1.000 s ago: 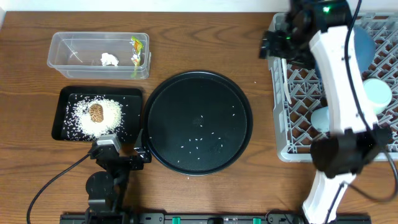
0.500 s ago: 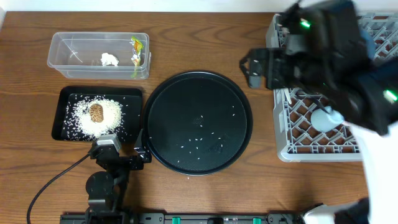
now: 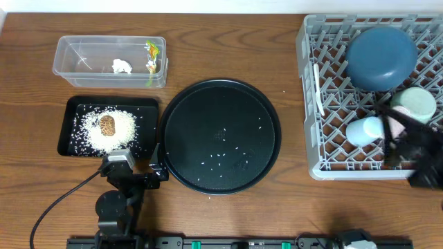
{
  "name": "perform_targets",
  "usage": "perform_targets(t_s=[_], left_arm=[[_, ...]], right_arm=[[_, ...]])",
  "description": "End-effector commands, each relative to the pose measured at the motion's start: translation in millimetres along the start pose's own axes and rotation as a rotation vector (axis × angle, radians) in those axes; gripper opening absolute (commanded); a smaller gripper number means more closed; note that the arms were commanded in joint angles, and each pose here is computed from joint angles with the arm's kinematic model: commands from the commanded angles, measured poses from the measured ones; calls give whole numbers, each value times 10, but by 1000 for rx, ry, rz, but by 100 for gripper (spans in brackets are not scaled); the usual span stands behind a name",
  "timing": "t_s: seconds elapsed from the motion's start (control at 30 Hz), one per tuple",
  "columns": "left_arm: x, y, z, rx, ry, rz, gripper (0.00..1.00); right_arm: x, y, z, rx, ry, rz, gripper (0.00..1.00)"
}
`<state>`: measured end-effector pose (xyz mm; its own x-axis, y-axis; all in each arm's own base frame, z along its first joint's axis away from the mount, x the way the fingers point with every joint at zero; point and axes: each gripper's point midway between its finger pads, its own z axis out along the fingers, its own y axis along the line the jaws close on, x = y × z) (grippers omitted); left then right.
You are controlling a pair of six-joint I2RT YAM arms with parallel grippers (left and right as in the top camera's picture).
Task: Sort waste into correct bins and load items into the dishwasher rack
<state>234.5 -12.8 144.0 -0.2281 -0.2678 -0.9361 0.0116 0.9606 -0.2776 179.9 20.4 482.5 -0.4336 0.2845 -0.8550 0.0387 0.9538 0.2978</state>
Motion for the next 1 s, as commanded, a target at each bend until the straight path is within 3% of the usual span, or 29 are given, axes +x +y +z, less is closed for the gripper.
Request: perform_targets(t_s=[0.0, 0.4, 0.6, 0.73, 0.97], left_arm=[[118, 24, 28, 1, 26, 11, 98], [118, 25, 28, 0, 26, 11, 98], [119, 25, 28, 0, 26, 11, 98], [118, 24, 28, 1, 26, 11, 98], [118, 24, 28, 1, 26, 11, 98]], right_arm=[[105, -146, -40, 41, -41, 9, 99], [874, -181, 297, -161, -232, 2, 99], [1582, -437, 607, -148, -188, 76, 99], [1680, -608, 701, -110, -269, 150, 99], [1796, -661, 1037, -137, -359, 78, 99]])
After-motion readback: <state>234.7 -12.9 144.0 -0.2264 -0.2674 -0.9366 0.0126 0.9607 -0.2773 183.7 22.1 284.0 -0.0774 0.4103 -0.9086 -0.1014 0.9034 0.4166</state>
